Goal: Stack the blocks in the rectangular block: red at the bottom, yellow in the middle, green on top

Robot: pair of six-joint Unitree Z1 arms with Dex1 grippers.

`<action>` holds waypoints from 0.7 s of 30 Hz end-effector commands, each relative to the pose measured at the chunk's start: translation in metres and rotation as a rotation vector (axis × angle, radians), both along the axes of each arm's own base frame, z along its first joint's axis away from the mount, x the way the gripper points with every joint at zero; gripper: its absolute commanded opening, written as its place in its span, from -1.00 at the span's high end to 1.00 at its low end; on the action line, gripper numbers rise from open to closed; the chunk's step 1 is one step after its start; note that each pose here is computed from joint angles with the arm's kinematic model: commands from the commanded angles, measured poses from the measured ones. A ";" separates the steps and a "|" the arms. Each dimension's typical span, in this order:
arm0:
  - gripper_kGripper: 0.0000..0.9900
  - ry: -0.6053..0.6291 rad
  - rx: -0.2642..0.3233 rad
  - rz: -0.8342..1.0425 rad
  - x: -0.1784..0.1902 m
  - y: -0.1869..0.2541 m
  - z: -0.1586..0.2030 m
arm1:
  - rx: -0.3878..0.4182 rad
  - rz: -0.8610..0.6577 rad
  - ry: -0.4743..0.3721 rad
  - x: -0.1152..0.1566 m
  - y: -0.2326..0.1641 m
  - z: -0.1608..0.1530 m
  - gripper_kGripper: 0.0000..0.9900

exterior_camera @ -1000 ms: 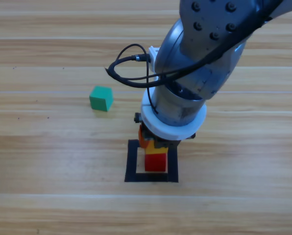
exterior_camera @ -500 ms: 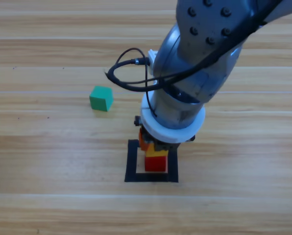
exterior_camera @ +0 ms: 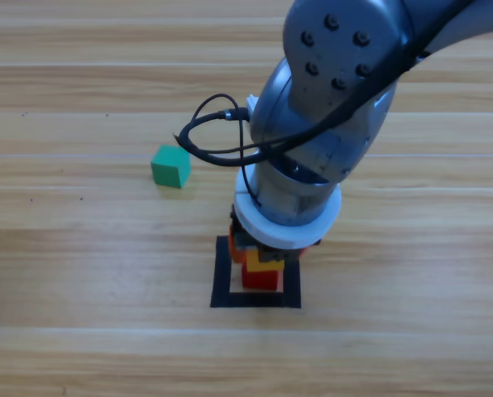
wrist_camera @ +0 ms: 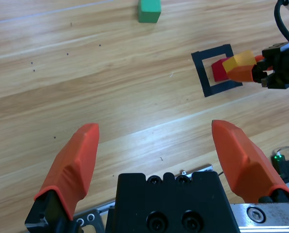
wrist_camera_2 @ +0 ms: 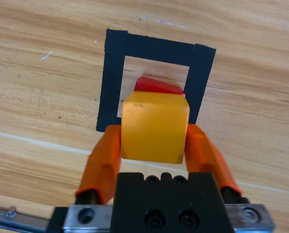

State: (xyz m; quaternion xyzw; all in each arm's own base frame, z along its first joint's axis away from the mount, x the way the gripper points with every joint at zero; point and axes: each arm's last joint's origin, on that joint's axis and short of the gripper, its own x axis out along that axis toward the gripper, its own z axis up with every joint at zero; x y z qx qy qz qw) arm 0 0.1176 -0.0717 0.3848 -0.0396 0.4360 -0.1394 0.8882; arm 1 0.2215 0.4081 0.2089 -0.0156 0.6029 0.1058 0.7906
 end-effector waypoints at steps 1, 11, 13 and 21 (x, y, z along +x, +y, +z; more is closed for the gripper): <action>-0.99 0.042 0.004 0.012 0.007 -0.003 -0.013 | -0.096 0.013 0.022 -0.007 0.007 -0.026 -1.00; -0.98 -0.026 -0.027 0.038 0.013 -0.005 -0.004 | 0.087 0.090 -0.162 -0.036 -0.014 0.091 -1.00; -0.97 -0.072 -0.048 0.065 0.025 -0.011 0.012 | 0.114 0.098 -0.188 -0.043 -0.028 0.111 -1.00; -0.97 -0.047 -0.061 0.120 0.111 -0.055 0.032 | 0.249 0.115 -0.306 -0.076 -0.135 0.135 -1.00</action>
